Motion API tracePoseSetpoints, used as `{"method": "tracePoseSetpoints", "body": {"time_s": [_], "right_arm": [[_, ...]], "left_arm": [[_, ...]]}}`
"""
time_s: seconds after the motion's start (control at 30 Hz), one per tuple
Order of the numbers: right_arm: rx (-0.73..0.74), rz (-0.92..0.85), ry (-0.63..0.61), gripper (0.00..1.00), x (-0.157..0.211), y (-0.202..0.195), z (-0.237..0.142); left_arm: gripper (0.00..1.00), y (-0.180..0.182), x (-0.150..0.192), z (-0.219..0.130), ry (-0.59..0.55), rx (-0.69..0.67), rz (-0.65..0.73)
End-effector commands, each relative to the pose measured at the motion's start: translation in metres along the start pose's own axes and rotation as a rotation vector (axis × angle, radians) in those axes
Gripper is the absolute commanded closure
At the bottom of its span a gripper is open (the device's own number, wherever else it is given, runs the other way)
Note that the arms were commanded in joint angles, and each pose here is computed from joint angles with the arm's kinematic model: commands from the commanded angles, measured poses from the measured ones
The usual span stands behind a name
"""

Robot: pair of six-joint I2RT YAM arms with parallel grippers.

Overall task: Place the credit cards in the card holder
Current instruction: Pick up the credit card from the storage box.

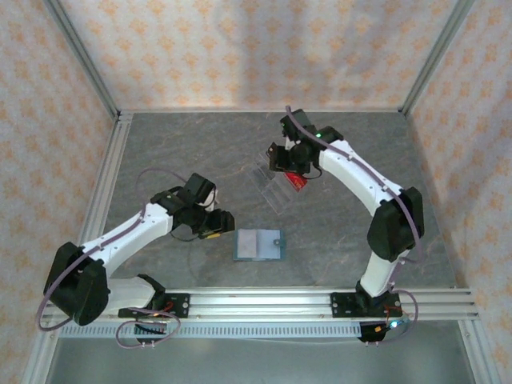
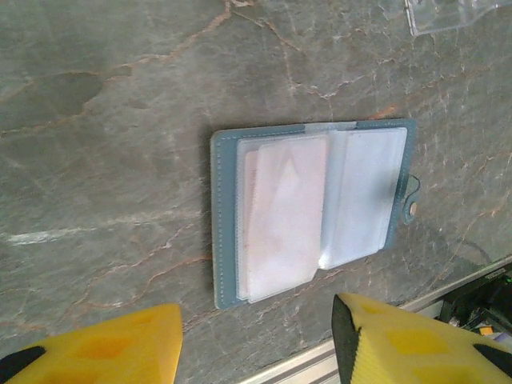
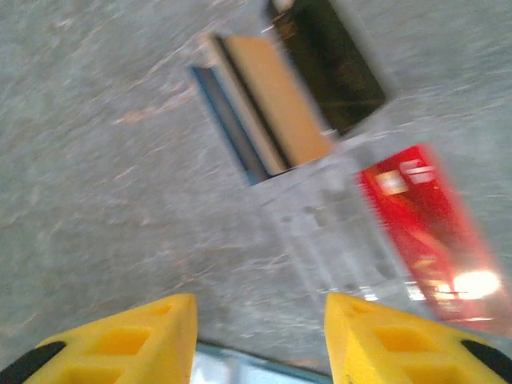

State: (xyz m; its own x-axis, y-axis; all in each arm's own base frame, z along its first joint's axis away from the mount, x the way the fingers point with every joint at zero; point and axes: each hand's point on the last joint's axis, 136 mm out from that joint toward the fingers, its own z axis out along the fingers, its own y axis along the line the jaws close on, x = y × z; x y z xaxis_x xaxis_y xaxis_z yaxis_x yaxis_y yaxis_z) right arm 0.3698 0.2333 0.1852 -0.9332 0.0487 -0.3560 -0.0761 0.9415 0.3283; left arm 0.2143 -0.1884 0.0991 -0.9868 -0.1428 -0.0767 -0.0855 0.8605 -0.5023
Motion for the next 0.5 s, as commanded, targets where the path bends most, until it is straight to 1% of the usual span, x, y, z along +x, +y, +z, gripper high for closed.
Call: {"method": "tracePoseSetpoints", "body": {"time_s": [0.0, 0.17, 0.3, 0.47], "right_arm": [[0.138, -0.029, 0.008, 0.55, -0.004, -0.039, -0.016], [0.152, -0.014, 0.047, 0.52, -0.011, -0.062, -0.007], [0.136, -0.030, 0.089, 0.50, -0.014, -0.066, 0.006], [0.140, -0.055, 0.146, 0.51, -0.010, -0.071, 0.023]], "left_arm": [[0.46, -0.019, -0.008, 0.002, -0.016, 0.029, 0.036], [0.44, -0.028, -0.008, 0.015, 0.004, 0.019, 0.056], [0.42, -0.031, -0.009, 0.023, 0.018, 0.010, 0.062], [0.39, -0.035, -0.011, 0.028, 0.021, 0.006, 0.067]]}}
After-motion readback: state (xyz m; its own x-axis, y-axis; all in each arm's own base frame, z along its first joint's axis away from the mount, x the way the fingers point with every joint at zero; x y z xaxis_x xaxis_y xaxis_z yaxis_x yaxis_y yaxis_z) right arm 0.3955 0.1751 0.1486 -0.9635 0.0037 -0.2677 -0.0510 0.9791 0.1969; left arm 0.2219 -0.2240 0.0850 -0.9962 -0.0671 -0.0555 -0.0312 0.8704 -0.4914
